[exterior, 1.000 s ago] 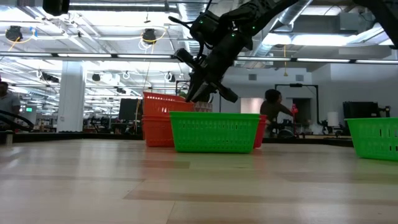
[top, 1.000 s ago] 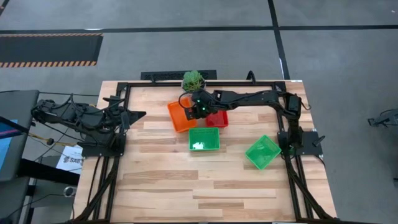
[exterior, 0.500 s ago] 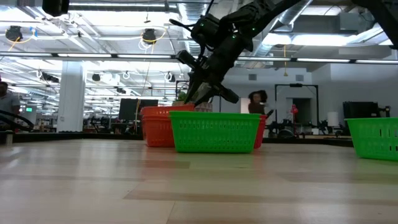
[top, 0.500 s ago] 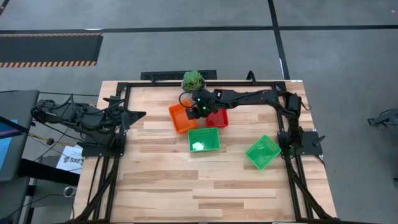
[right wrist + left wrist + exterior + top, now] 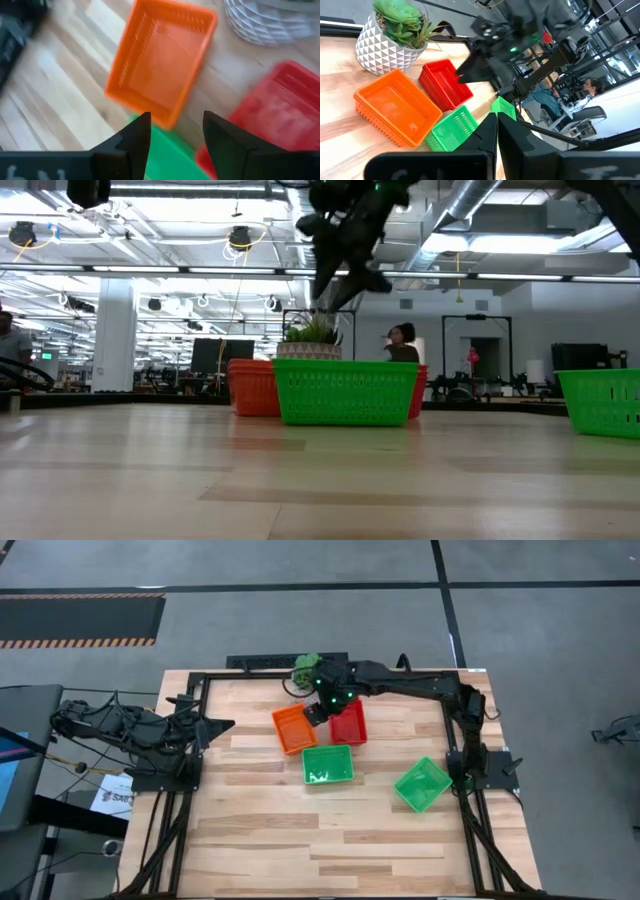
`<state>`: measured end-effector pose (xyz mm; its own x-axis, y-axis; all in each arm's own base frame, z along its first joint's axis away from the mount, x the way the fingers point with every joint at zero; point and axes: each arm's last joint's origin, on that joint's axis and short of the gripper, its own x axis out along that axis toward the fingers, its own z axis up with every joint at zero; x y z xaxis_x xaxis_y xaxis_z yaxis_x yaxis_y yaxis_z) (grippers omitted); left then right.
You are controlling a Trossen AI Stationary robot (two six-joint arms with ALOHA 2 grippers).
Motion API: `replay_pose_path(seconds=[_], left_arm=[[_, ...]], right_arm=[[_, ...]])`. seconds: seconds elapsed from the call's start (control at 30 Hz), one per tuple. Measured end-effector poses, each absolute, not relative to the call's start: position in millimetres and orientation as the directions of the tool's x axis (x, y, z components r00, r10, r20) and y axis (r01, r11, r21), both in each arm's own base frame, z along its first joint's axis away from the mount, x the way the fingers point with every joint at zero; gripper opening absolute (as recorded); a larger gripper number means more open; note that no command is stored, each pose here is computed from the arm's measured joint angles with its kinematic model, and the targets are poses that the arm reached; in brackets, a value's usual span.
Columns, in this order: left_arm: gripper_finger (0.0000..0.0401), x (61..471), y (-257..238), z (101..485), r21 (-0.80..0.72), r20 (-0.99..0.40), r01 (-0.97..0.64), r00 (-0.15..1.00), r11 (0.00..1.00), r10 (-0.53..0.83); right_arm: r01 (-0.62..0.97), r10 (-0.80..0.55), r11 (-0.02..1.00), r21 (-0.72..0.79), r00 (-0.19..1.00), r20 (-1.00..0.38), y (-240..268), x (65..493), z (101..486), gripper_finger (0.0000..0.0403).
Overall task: Stack baskets by color
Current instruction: Stack the right green bin on the left green bins
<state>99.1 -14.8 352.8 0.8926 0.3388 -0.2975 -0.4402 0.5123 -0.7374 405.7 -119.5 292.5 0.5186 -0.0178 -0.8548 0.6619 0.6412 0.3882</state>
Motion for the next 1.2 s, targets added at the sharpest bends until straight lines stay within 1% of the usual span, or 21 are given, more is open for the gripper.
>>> replay_pose_path(seconds=[0.17,0.3,0.43,0.5,0.6,0.7,0.8,0.9,1.0,1.1,1.2], left_arm=[[0.0,99.2,-15.0,352.6,-0.738,-0.3,-0.438,0.895,0.514,0.331],[0.0,99.1,-15.3,351.8,-0.735,-0.309,-0.438,0.896,0.518,0.32],[0.0,98.7,-15.3,350.7,-0.728,-0.319,-0.445,0.893,0.521,0.317],[0.0,98.6,-15.2,350.8,-0.729,-0.319,-0.445,0.893,0.52,0.317],[0.0,98.6,-15.2,350.7,-0.729,-0.319,-0.445,0.893,0.519,0.317],[0.0,98.7,-15.3,350.7,-0.73,-0.319,-0.446,0.893,0.518,0.318],[0.0,98.6,-15.2,350.8,-0.731,-0.319,-0.445,0.893,0.517,0.318],[0.0,98.6,-15.1,350.8,-0.729,-0.318,-0.448,0.891,0.518,0.323],[0.0,98.4,-14.8,350.6,-0.725,-0.317,-0.453,0.888,0.519,0.333],[0.0,97.9,-14.5,349.3,-0.716,-0.328,-0.465,0.883,0.521,0.337],[0.0,97.6,-14.5,348.7,-0.712,-0.334,-0.47,0.88,0.521,0.337]], right_arm=[[0.629,0.006,0.728,0.273,0.392,-0.92,-102.4,386.0,328.3,0.0202],[0.627,-0.059,0.767,0.138,0.283,-0.957,-72.1,358.9,352.7,0.0195],[0.654,-0.144,0.756,0.02,0.196,-0.97,-35.7,328.2,375.3,0.019],[0.668,-0.191,0.744,0.009,0.225,-0.955,-15.9,318.7,384.1,0.0189],[0.699,-0.194,0.714,0.042,0.256,-0.947,12.1,299.0,389.9,0.0187],[0.735,-0.198,0.677,0.038,0.231,-0.953,36.8,277.4,380.4,0.0188],[0.791,-0.19,0.611,0.034,0.188,-0.964,57.6,251.6,365.1,0.0189],[0.831,-0.171,0.556,0.006,0.121,-0.978,76.8,225.8,341.1,0.0189],[0.858,-0.135,0.513,0.011,0.093,-0.986,93.5,205.3,315.8,0.0191],[0.868,-0.094,0.495,0.042,0.101,-0.99,108.7,194.1,290.9,0.0195],[0.85,-0.049,0.517,0.104,0.151,-0.987,122.6,192.4,268.9,0.0199]])
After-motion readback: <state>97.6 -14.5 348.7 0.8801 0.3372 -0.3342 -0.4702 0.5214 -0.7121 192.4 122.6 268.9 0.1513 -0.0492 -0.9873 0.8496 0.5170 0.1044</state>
